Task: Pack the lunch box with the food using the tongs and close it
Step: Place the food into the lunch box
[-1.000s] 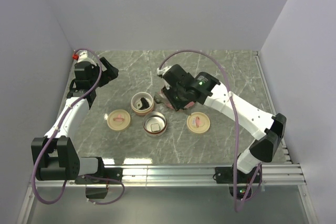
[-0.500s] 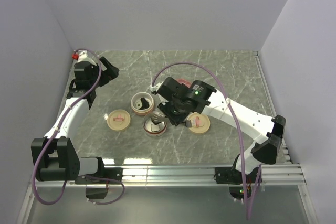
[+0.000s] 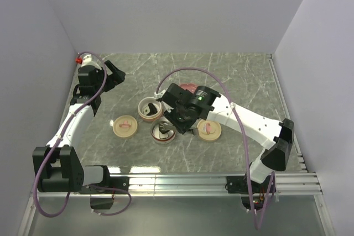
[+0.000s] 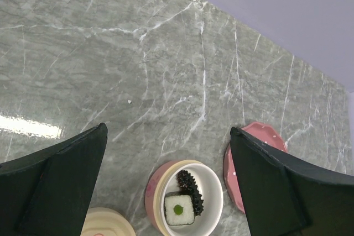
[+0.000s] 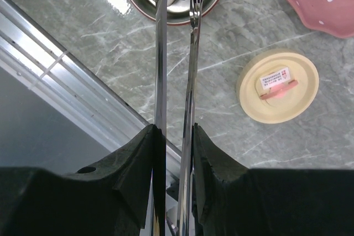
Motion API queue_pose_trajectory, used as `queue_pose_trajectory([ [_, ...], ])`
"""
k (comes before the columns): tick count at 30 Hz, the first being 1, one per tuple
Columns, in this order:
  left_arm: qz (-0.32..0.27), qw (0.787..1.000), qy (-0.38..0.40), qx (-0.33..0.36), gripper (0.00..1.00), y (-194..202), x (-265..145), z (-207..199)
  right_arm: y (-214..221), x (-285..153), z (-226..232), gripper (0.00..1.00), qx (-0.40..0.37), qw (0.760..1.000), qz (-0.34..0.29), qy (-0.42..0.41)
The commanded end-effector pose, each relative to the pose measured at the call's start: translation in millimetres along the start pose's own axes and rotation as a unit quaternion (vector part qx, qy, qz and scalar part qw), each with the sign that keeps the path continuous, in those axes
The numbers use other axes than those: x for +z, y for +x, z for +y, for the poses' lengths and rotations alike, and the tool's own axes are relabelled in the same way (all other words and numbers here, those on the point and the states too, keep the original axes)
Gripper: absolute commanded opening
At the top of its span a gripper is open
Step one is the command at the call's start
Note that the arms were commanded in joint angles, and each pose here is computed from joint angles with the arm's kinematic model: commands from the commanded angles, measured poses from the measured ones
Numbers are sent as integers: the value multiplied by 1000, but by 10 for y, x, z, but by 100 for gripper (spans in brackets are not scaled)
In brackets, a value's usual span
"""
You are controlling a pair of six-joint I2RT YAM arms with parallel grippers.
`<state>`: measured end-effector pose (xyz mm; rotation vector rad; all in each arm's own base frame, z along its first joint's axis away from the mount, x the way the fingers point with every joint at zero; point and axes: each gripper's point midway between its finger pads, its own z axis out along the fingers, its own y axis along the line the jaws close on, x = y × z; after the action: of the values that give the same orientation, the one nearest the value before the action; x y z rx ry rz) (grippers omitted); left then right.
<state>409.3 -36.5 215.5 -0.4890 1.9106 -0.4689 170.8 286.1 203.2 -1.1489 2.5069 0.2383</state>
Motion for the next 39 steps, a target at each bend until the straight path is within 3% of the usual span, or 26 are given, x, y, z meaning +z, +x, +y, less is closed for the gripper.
queue_pose_trajectory([
  [1,-26,999,21,5,100,-134,-73,-119,-166,24,39,31,1,1000,-30,-2],
  [10,-28,999,19,6,100,-142,-76,-114,-317,22,26,45,2,999,-40,9],
  [27,-26,999,20,5,99,-119,-80,-114,-463,-209,-55,48,4,997,-69,28],
  [39,-30,999,15,7,100,-141,-94,-100,-731,-426,-633,49,67,984,-116,121],
])
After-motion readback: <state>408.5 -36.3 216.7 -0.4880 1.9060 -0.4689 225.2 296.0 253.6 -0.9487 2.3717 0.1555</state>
